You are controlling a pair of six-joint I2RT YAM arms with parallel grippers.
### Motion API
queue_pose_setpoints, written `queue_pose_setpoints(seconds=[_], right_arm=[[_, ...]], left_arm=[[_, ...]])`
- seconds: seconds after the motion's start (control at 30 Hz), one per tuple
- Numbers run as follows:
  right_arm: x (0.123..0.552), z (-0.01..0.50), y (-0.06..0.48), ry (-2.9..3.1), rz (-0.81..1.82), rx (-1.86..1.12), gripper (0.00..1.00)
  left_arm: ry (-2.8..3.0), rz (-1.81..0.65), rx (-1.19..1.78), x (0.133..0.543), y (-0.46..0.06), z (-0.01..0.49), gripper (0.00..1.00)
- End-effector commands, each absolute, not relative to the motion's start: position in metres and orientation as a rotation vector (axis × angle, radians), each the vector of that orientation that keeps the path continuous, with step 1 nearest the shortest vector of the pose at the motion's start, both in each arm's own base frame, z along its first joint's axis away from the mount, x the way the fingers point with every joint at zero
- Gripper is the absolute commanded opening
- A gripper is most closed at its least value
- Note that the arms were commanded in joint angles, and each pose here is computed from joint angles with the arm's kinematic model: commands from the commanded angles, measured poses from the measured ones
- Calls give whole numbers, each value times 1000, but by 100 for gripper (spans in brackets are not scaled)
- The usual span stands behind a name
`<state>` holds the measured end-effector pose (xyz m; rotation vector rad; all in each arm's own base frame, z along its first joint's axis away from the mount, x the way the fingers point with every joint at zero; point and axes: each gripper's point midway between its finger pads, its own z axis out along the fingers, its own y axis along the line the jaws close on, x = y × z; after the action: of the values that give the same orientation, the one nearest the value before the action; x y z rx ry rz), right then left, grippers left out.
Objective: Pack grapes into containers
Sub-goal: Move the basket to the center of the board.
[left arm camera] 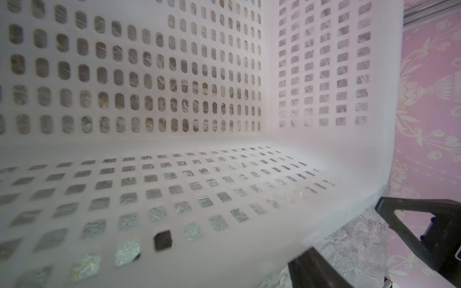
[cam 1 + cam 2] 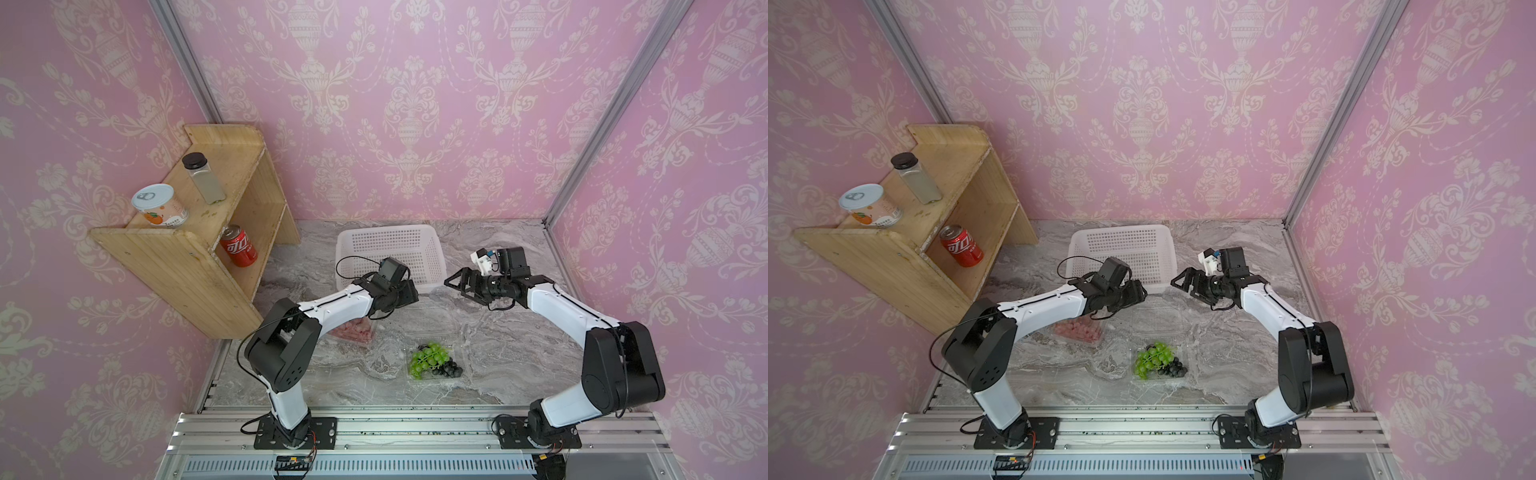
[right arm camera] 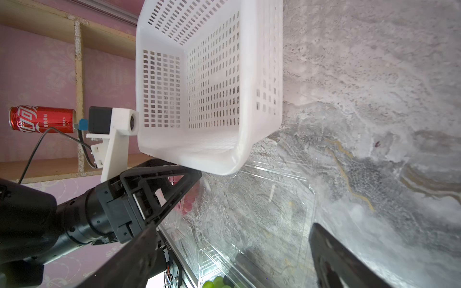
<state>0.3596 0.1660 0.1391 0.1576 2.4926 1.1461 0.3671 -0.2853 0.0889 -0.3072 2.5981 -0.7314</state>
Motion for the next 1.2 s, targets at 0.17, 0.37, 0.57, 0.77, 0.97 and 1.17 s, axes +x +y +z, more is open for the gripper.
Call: queue_pose_setpoints(seconds=[0.17,0.37,0.57,0.77,0.97,1.17], right_arm=[[360,140,162,2494,1126,156,95],[355,140,160,2501,1120,163,95],[341,122,152,2564,1127,224,96],[327,106,149,2588,1179,275,98],[322,101,150,2593,1194,278,98],[322,104,150,2583,1200,274,98]], left_arm=[[2591,-693,-238,401,-276,97,72],[2585,-643,-222,402,-260,107,72],[2618,-791,-183,378,-285,114,72],[2679,-875,-219,350,-306,98,74],[2713,-859,-315,333,-293,86,75],[2740,-801,-337,325,-286,86,75]])
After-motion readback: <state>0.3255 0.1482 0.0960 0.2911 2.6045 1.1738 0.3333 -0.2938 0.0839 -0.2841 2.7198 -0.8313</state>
